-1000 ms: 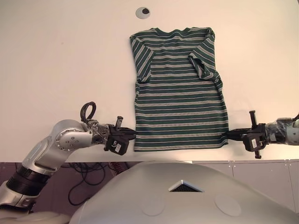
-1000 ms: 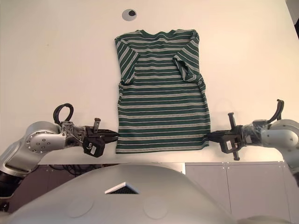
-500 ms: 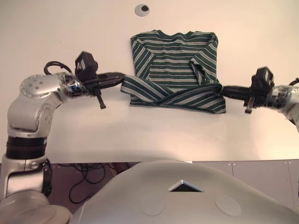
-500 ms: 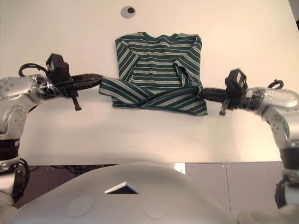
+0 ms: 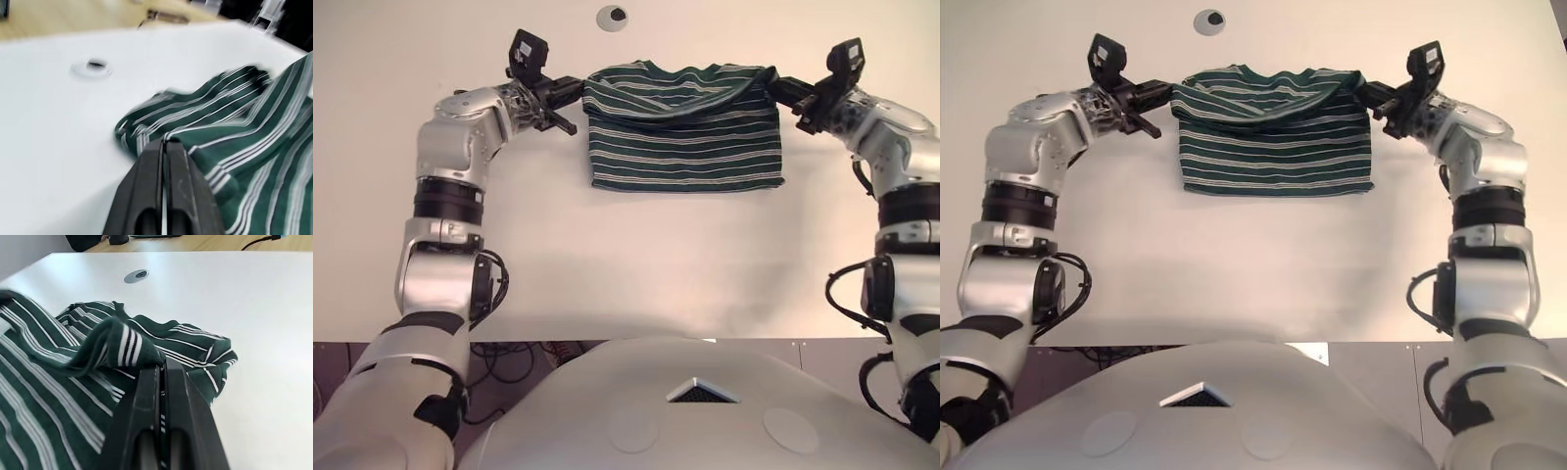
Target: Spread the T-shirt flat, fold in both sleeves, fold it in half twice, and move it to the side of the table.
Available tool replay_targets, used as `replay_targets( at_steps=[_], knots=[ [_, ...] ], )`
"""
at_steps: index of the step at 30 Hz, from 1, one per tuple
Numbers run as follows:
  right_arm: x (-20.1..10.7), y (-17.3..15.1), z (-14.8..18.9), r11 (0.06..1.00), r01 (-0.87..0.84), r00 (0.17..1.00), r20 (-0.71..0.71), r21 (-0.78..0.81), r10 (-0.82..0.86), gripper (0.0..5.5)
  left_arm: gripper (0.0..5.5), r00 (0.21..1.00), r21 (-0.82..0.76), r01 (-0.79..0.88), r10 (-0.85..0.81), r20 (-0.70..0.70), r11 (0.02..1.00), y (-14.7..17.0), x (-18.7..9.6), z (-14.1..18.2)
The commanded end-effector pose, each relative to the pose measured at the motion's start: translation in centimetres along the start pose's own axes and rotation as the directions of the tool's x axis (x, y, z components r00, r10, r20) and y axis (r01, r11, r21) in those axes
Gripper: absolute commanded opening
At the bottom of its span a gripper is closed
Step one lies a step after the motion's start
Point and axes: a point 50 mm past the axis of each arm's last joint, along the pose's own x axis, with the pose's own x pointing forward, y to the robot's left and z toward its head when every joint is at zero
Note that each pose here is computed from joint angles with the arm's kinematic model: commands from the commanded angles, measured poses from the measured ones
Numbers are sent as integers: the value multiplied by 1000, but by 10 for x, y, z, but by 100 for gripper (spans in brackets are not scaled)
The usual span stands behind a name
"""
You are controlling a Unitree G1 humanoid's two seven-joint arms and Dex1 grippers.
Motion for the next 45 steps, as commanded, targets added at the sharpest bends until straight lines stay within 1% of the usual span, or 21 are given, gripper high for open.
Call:
replay_targets(
  at_steps=[1,5,7,9,10,12,13,15,17,20,23,25,27,29,32,35,37,39,42,43,45],
  knots=[
    [23,2,12,994,62,997,35,88,-65,0,41,997,-110,-77,79,15,991,8,11,7],
    [34,-3,16,949,193,976,53,250,-213,0,94,987,-266,-139,157,45,954,15,18,12],
    [37,-6,14,905,277,952,37,324,-304,0,94,977,-375,-170,205,55,911,20,18,13],
    [38,-9,6,865,370,922,-19,337,-387,0,94,957,-433,-226,283,70,872,28,15,14],
    [38,-9,2,859,398,912,-44,322,-407,0,94,945,-427,-248,314,90,869,32,13,17],
    [39,-9,-1,876,410,911,-62,255,-408,0,94,948,-345,-185,260,185,920,29,13,27],
    [39,-8,1,893,400,916,-49,208,-399,0,94,959,-271,-94,160,233,958,19,14,32],
    [40,-6,5,916,363,931,-19,174,-365,0,67,965,-132,59,-23,260,990,-2,16,32],
    [41,-5,7,923,347,937,-6,165,-351,36,37,958,3,193,-189,216,981,-28,18,21],
    [38,-10,8,906,398,915,12,145,-403,73,1,926,63,337,-343,155,939,-56,20,7],
    [30,-17,22,876,475,868,118,90,-483,73,1,946,133,320,-325,14,938,-62,25,-9],
    [28,-16,34,882,469,861,204,38,-466,73,1,950,215,294,-261,-169,931,-60,28,-31],
    [27,-13,41,894,449,862,262,-1,-433,73,1,926,234,305,-230,-299,923,-57,26,-49],
    [29,-6,42,913,400,887,286,-85,-362,73,1,904,249,307,-199,-379,919,-51,19,-58],
    [34,14,26,936,211,967,198,-283,-159,73,1,861,279,342,-180,-476,897,-43,3,-73],
    [31,43,-3,869,-60,997,19,-491,79,73,1,811,313,421,-198,-551,852,-42,-24,-85],
    [29,71,-21,829,-246,967,-63,-502,248,73,1,786,308,474,-239,-570,825,-46,-43,-88],
    [29,94,-32,810,-353,931,-92,-468,353,73,1,780,279,514,-307,-545,811,-54,-55,-82],
    [28,120,-52,789,-464,884,-152,-403,442,73,1,834,221,515,-426,-350,828,-66,-59,-42],
    [28,123,-58,784,-483,875,-186,-391,447,73,1,854,205,497,-433,-289,843,-65,-57,-30],
    [26,121,-77,760,-515,854,-318,-397,412,73,1,905,152,396,-358,-229,905,-52,-45,-22]
  ],
)
